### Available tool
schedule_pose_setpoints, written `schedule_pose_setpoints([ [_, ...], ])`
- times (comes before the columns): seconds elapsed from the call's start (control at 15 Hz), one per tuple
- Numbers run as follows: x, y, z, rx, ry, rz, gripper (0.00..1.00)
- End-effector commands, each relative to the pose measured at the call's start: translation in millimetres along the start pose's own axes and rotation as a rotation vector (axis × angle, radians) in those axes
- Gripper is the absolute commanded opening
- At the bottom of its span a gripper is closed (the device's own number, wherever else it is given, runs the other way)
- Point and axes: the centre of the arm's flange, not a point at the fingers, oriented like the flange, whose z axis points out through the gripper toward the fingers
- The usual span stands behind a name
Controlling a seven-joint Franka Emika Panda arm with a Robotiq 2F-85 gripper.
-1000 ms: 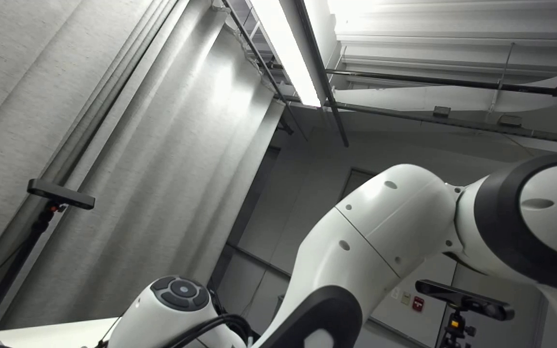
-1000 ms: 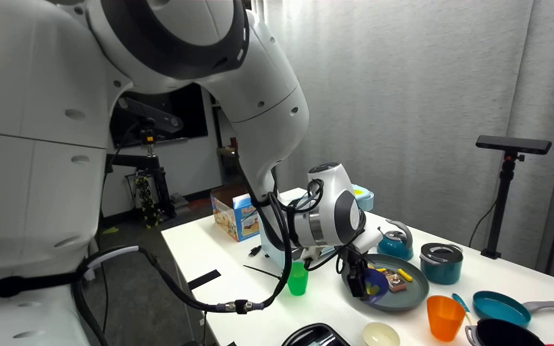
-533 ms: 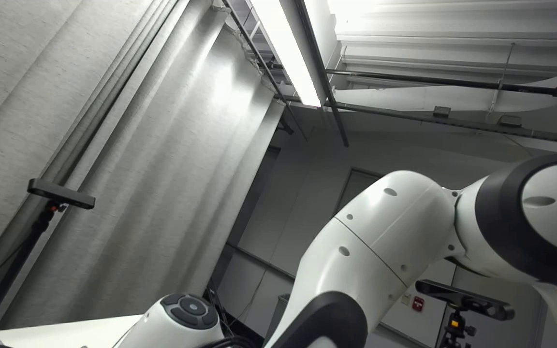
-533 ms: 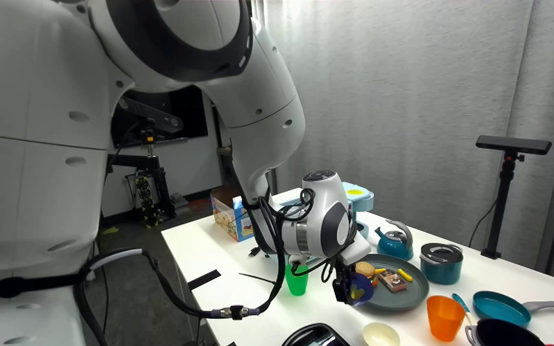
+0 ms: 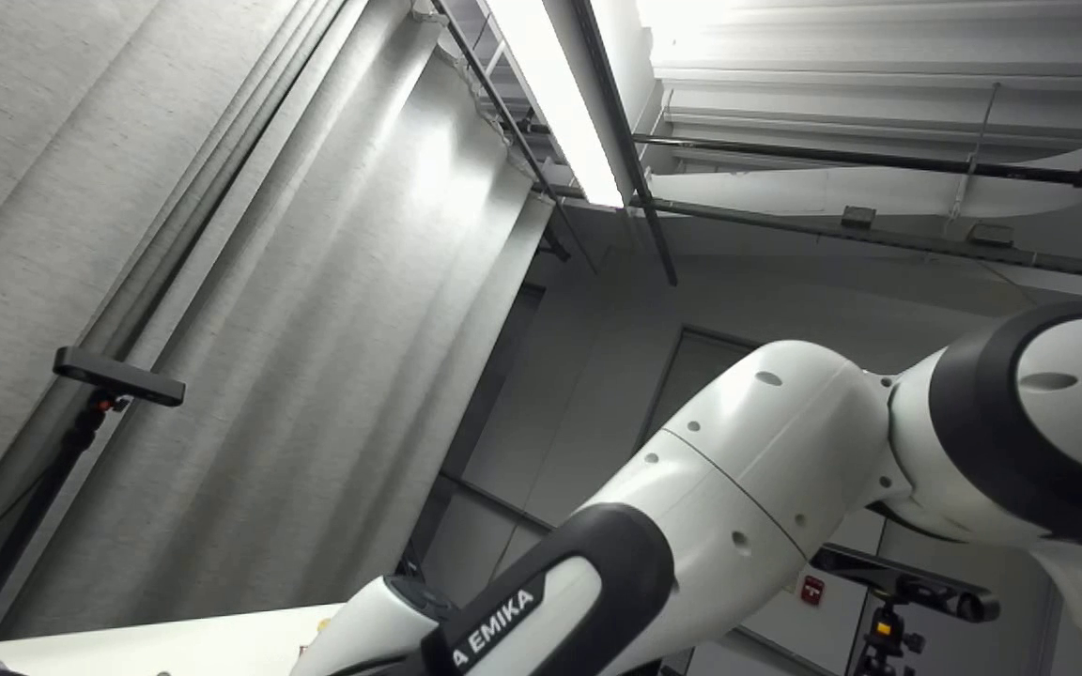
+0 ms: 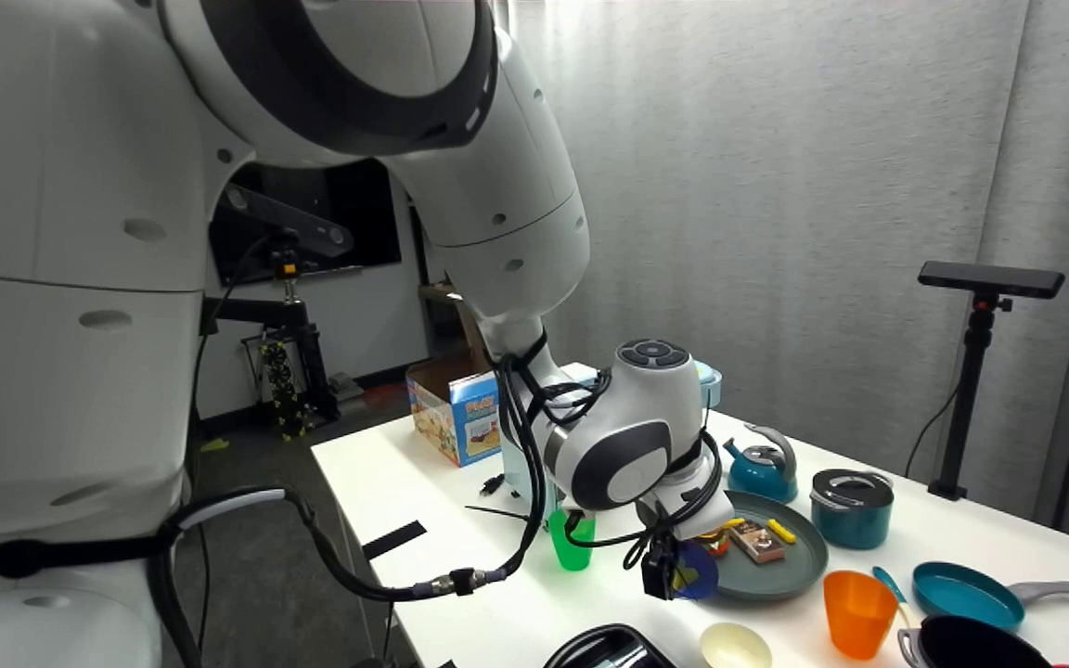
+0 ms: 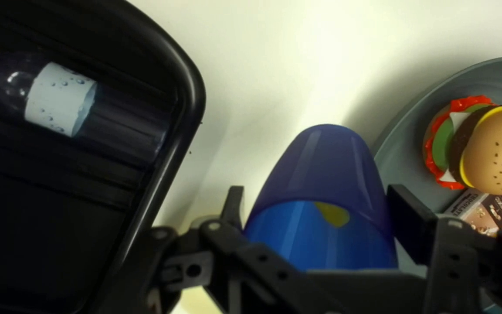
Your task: Pick up the blue cup and pour its contents in the white bowl
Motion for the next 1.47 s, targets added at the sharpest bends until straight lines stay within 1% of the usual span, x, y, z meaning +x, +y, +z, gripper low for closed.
schedule_pose_setpoints([
  [0.0, 24, 13, -21, 0.053, -0.055, 0.024, 0.56],
  [0.53, 56, 31, -33, 0.16, -0.158, 0.104, 0.56],
  [0.73, 55, 33, -33, 0.196, -0.212, 0.122, 0.56],
  [0.87, 60, 36, -33, 0.214, -0.251, 0.13, 0.56],
  [1.2, 71, 50, -31, 0.231, -0.325, 0.149, 0.56],
  [1.4, 72, 57, -28, 0.261, -0.374, 0.157, 0.56],
])
